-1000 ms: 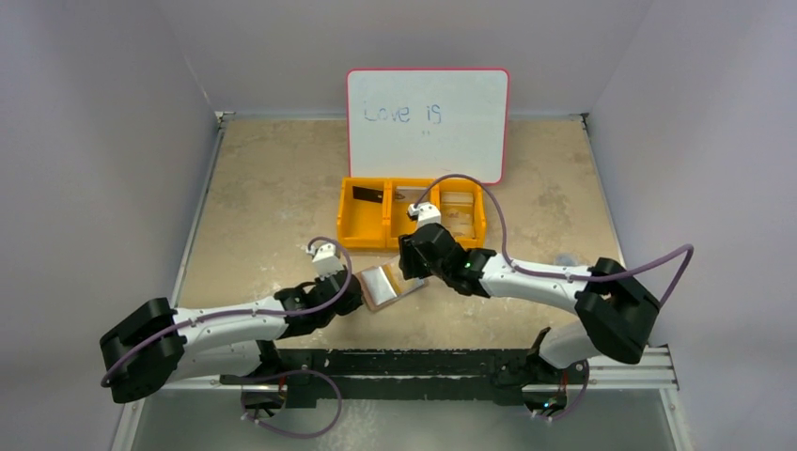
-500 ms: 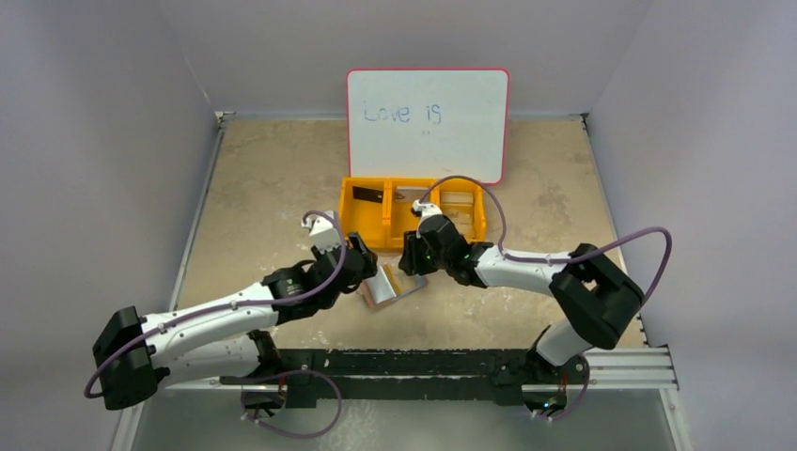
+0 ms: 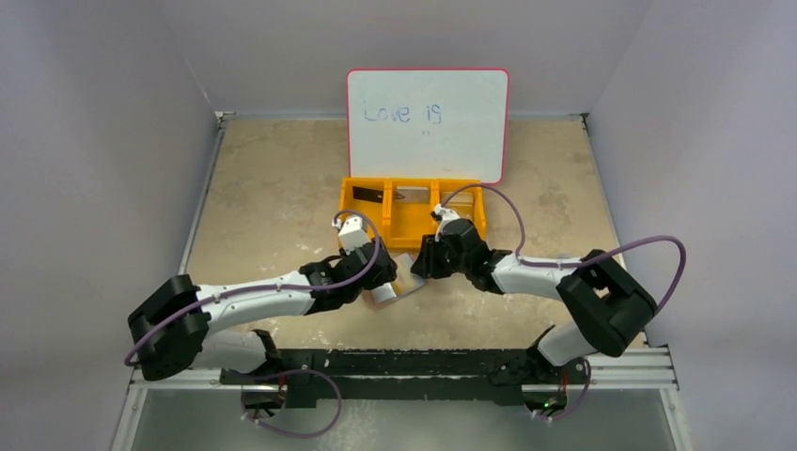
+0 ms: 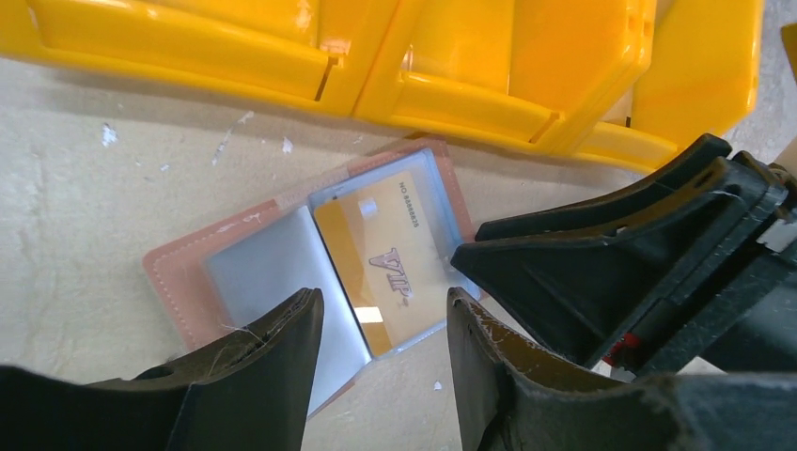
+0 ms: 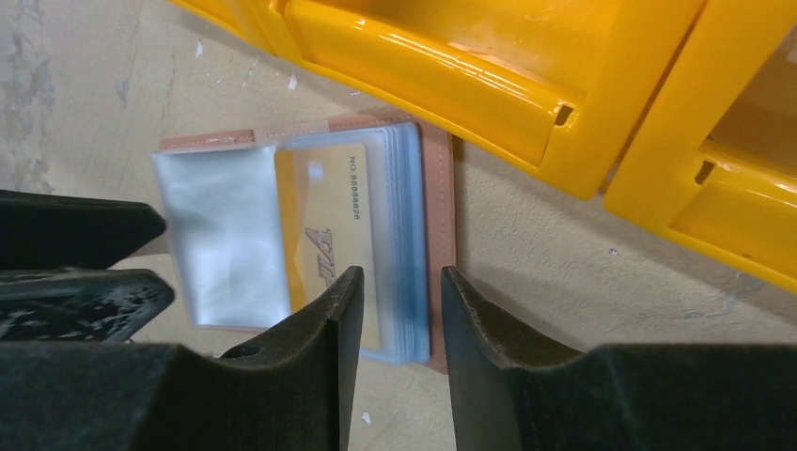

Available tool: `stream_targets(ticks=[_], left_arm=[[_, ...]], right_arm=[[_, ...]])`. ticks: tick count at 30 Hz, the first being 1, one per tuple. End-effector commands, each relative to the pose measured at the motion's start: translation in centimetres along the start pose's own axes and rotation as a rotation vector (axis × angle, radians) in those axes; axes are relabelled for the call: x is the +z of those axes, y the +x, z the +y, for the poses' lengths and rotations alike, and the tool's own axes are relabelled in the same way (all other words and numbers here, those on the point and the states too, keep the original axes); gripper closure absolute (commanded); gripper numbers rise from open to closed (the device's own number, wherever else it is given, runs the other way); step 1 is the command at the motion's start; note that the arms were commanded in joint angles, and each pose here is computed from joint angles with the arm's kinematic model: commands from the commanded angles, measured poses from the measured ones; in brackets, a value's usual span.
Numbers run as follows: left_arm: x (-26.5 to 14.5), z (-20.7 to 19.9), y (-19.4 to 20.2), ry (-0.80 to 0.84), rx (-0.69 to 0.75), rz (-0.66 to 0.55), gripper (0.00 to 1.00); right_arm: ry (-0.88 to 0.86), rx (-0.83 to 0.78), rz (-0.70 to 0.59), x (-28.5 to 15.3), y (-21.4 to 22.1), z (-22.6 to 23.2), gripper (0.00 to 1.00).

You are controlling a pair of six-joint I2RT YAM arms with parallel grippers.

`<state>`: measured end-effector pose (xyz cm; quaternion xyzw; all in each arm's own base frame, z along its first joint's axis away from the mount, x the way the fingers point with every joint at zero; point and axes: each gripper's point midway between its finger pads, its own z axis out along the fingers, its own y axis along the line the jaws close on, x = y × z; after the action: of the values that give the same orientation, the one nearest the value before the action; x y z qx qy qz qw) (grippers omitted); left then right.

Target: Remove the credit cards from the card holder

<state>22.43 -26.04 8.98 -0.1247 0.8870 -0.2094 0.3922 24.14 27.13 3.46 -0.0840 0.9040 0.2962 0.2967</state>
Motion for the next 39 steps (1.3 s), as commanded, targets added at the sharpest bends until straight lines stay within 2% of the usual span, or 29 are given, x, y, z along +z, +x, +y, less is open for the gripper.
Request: stream_targets(ticks=[1, 10, 20, 24, 34, 39], left_arm=[[0.9, -1.8, 0.2, 0.071, -0.111, 0.005, 0.51], [1.9, 0.7, 2.4, 0.027, -0.178, 0.042, 0.54], [3.0, 1.8, 4.0, -0.005, -0.191, 0.072, 0.57], [3.1, 1.9, 4.1, -0.007, -0.194, 0.073, 0.59], [3.4, 2.7, 4.6, -0.037, -0.192, 0.079, 0.62], [3.7, 4.2, 5.0, -0.039, -0.256, 0.066, 0.62]], right_arm=[[-0.125, 0.015, -0.053, -0.7, -1.7, 2.2, 0.61], [-0.13, -0.005, -0.062, -1.0, -2.1, 2.2, 0.66], [-0.179, -0.041, 0.021, -0.2, -0.7, 2.7, 0.71], [-0.184, -0.033, 0.053, 0.4, 0.3, 2.4, 0.76], [-0.115, 0.038, 0.103, 1.4, 2.1, 0.7, 0.78], [-0.131, 0.055, 0.14, 1.3, 3.5, 0.5, 0.8]])
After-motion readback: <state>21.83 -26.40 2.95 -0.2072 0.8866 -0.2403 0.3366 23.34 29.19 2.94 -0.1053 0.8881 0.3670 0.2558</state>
